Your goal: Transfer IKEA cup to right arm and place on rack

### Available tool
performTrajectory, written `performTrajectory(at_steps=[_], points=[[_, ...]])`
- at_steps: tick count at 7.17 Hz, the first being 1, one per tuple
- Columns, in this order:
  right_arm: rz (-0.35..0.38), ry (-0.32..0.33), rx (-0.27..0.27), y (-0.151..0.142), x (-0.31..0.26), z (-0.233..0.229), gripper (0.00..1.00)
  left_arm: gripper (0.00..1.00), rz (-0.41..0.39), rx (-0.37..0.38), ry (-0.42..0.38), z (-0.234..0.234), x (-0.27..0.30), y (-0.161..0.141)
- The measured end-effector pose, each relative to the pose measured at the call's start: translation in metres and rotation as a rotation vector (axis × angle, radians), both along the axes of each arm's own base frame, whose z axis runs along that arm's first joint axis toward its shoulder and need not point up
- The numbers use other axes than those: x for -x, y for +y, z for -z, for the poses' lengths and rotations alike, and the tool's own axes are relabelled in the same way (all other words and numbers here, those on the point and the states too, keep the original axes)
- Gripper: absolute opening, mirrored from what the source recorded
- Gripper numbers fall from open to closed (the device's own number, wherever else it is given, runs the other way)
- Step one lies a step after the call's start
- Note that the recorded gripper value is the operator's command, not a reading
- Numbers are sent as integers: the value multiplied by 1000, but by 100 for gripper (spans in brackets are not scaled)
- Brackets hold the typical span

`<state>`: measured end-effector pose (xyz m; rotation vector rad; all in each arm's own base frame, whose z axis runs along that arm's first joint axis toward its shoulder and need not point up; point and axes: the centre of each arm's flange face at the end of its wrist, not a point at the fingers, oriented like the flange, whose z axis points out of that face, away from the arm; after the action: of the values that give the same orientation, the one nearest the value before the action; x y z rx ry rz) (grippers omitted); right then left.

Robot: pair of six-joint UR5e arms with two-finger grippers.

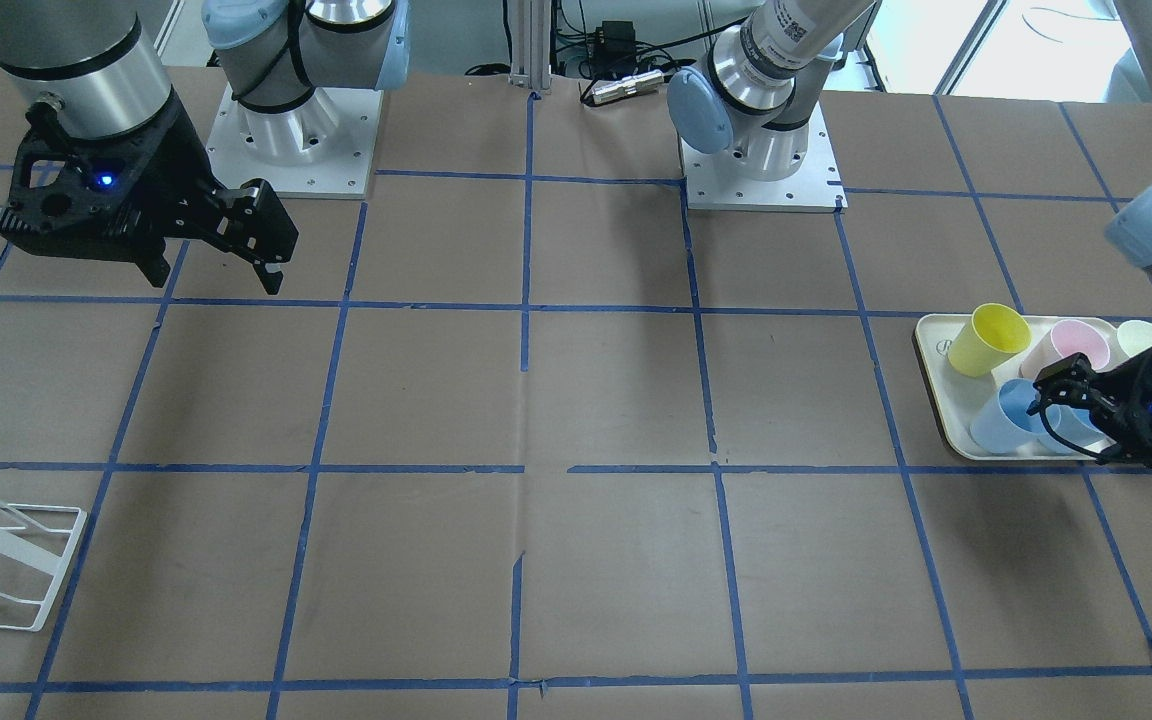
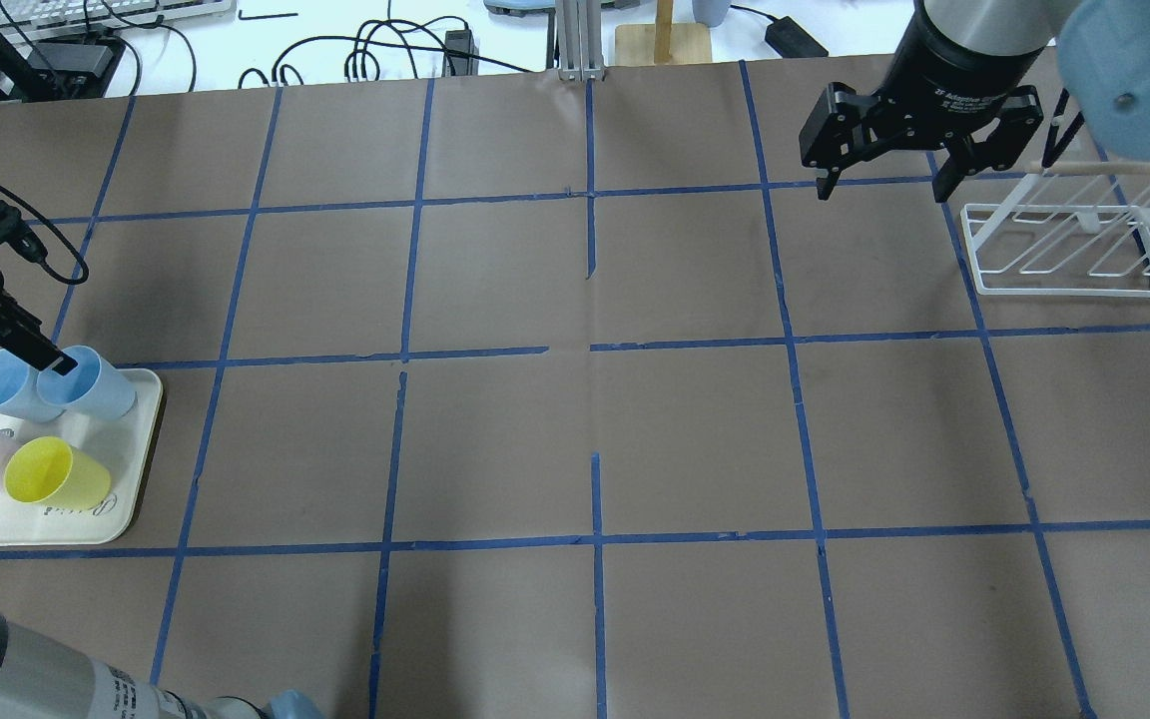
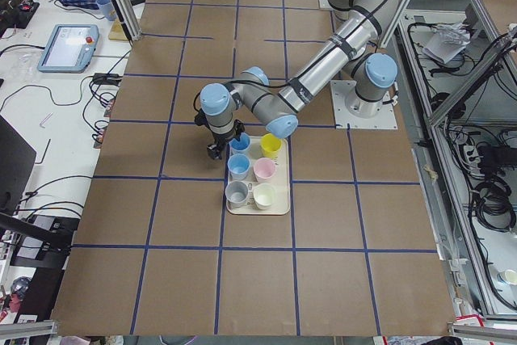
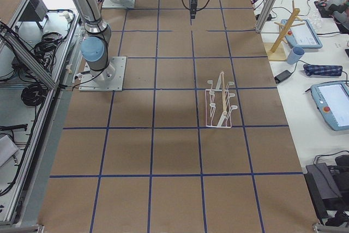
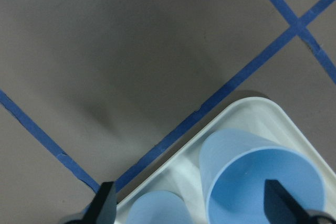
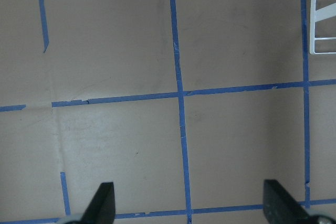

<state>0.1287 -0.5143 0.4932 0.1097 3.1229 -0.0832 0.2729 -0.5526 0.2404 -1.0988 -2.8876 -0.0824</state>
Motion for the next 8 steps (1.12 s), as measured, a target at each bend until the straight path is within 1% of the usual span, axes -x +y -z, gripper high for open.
performTrajectory(at_steps=[1, 2, 3, 4, 5, 6, 7, 8], points=[[-1, 0, 0, 0, 0, 0, 100, 94, 3, -11, -2, 4, -1, 0], [0, 0, 0, 0, 0, 0, 100, 91, 5, -20, 1, 7, 0, -1], [0, 0, 0, 0, 0, 1, 100, 82, 7, -27, 5, 10, 1, -1], [0, 0, -1, 0, 0, 1, 100, 64, 9, -32, 8, 12, 2, -1], [-1, 0, -2, 0, 0, 1, 100, 39, 9, -35, 10, 14, 2, -1], [-1, 0, -2, 0, 0, 1, 100, 11, 9, -38, 12, 15, 3, -1], [0, -1, -2, 0, 0, 1, 100, 0, 8, -44, 18, 16, 4, 0], [1, -2, -2, 0, 0, 1, 100, 0, 6, -54, 30, 17, 5, 1]])
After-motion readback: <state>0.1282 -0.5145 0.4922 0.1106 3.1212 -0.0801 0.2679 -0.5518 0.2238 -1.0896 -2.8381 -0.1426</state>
